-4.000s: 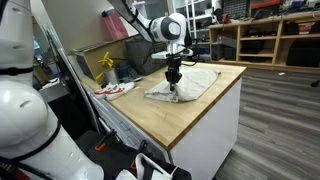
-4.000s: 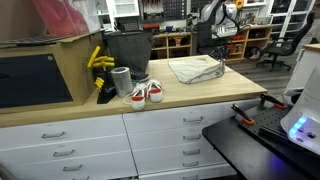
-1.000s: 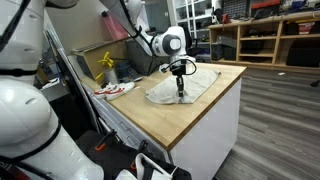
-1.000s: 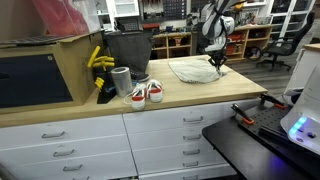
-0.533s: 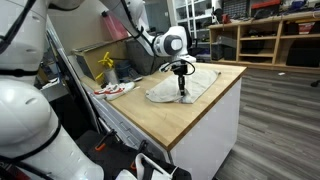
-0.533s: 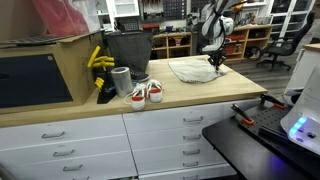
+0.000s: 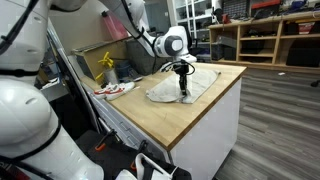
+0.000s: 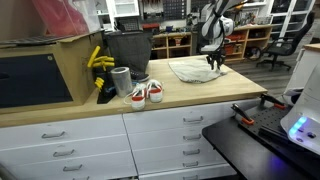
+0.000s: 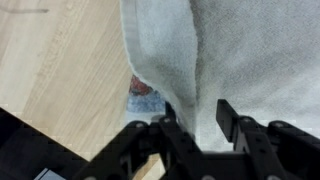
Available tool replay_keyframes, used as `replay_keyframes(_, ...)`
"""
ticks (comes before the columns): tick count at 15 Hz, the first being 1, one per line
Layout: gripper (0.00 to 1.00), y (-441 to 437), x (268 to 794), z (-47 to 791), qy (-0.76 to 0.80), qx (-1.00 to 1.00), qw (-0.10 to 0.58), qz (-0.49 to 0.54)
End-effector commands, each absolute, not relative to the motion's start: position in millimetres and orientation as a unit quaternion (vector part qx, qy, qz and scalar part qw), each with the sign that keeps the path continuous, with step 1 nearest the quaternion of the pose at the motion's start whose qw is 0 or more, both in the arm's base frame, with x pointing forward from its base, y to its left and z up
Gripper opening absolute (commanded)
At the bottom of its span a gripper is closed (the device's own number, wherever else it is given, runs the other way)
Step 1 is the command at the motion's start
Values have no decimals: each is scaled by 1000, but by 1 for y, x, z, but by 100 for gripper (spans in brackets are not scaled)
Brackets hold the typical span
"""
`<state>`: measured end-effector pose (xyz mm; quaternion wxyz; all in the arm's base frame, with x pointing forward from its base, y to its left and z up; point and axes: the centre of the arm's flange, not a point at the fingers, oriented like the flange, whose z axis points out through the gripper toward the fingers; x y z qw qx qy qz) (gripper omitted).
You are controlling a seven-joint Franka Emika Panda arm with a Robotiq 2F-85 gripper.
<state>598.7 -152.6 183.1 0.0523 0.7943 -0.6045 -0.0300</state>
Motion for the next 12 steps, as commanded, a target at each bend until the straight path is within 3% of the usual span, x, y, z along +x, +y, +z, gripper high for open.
replay_keyframes(1, 80, -144, 596, 197, -613, 790, 23, -8)
replay_keyframes(4, 99, -132, 602, 206, -612, 791, 3, 3)
replay_keyframes(12, 100, -95, 608, 213, -576, 811, -37, 98)
